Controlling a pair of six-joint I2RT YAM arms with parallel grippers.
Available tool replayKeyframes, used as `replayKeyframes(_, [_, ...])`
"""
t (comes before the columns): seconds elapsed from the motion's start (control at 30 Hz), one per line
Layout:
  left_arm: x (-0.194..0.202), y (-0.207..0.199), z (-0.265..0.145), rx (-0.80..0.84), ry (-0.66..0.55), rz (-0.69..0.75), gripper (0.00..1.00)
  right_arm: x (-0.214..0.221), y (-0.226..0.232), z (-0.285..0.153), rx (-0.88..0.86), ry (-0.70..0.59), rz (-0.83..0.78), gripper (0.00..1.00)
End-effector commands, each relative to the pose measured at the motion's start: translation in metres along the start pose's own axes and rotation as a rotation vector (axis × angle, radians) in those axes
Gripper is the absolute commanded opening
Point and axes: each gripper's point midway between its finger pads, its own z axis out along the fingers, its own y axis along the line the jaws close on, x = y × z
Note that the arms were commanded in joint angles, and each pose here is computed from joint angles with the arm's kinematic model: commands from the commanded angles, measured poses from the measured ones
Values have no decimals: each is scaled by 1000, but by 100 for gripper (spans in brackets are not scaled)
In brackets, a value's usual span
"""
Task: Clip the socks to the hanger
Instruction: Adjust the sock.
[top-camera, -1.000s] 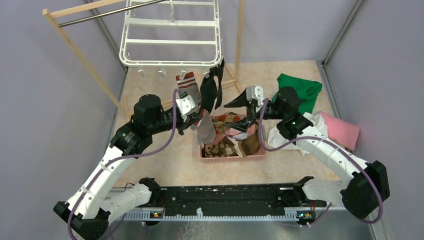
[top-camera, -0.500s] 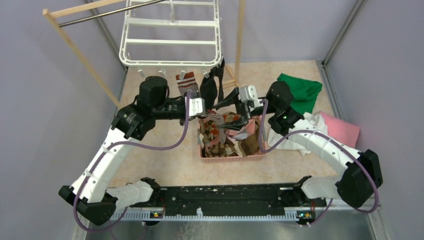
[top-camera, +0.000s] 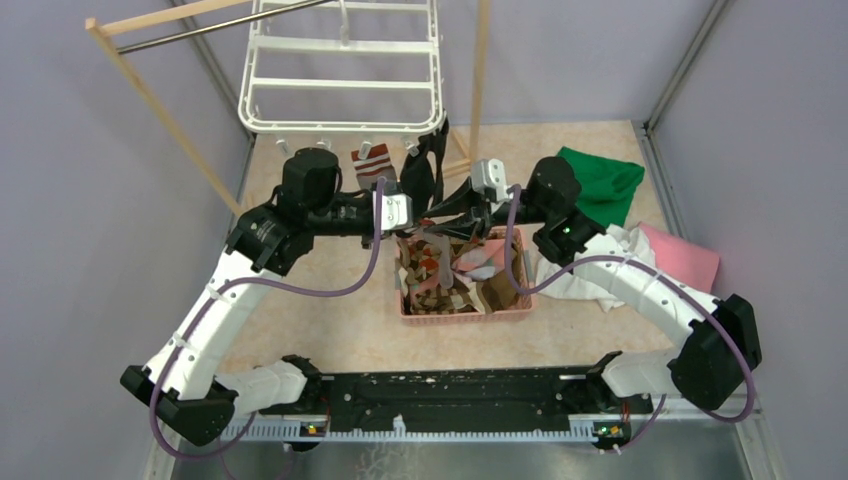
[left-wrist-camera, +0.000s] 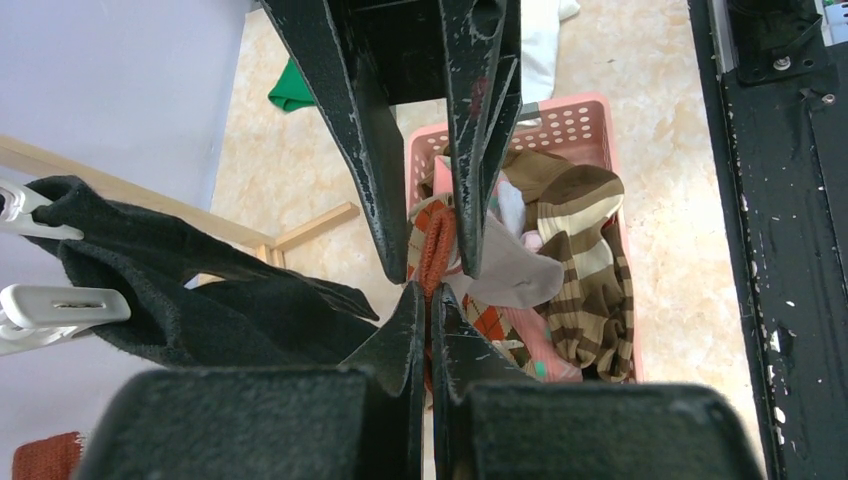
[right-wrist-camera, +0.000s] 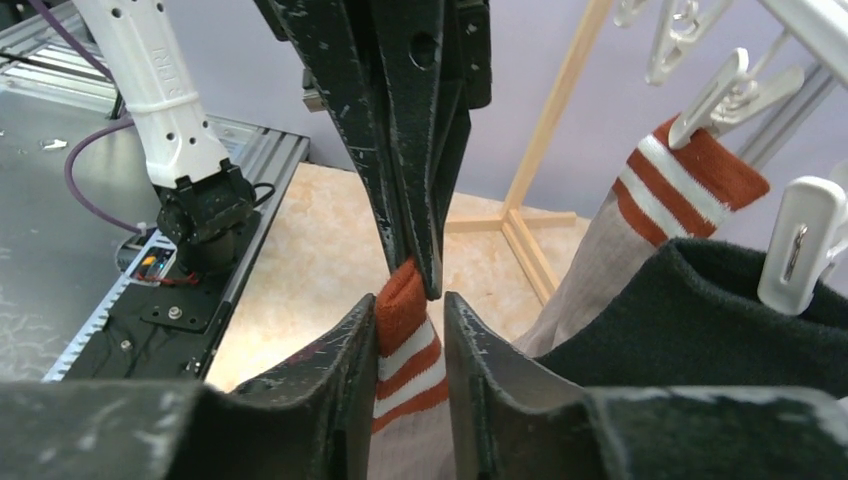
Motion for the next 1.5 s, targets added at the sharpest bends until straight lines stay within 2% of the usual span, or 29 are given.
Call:
replayKeyframes(0.0, [-23,8,-3,-16,-68,64,0,-16,-13,2,42,-9,-54,26])
replayKeyframes(0.13, [-23,8,-5,-26,-67,51,0,-16,-14,2,55,-7,-56,14])
replayKeyframes(0.23, [-25,7,-7,-40,-77,41,0,-20,-14,0,64,-13,-64,1])
replayKeyframes(0.33, [-25,10,-10,-92,-84,3,0,-27,-11,-2,59,-29,-83,0])
replayKeyframes(0.37, [-20,11,-10,-116,-78,-24,5,-29,-9,-2,55,-34,-90,0])
replayKeyframes(0.47, [-14,20,-22,-268,-82,-129,44,-35,-3,-4,49,-53,-85,0])
replayKeyframes(0.5, [-14,16,-26,-293,-104,-151,51,-38,-2,-5,47,-68,-86,0])
replayKeyframes(0.53, [-14,12,-30,-314,-132,-158,64,-41,0,-5,47,-81,-81,0])
replayKeyframes(0.57, [-17,9,-36,-347,-173,-162,87,-44,1,-6,48,-95,-77,0])
replayKeyframes(0.6, [-17,6,-40,-381,-214,-178,97,-46,2,-6,50,-107,-68,0])
replayKeyframes(0.83, [-28,-15,-78,-576,-582,-259,99,-60,-1,-3,61,-164,0,0])
replayKeyframes(1.0, [-22,-26,-92,-643,-770,-274,98,-62,0,7,46,-180,26,0])
replayKeyframes(1.07, [-25,-29,-96,-644,-825,-262,95,-61,0,12,44,-181,43,0])
replayKeyframes(1.47, [-35,-24,-87,-594,-857,-237,77,-67,2,33,22,-215,77,0])
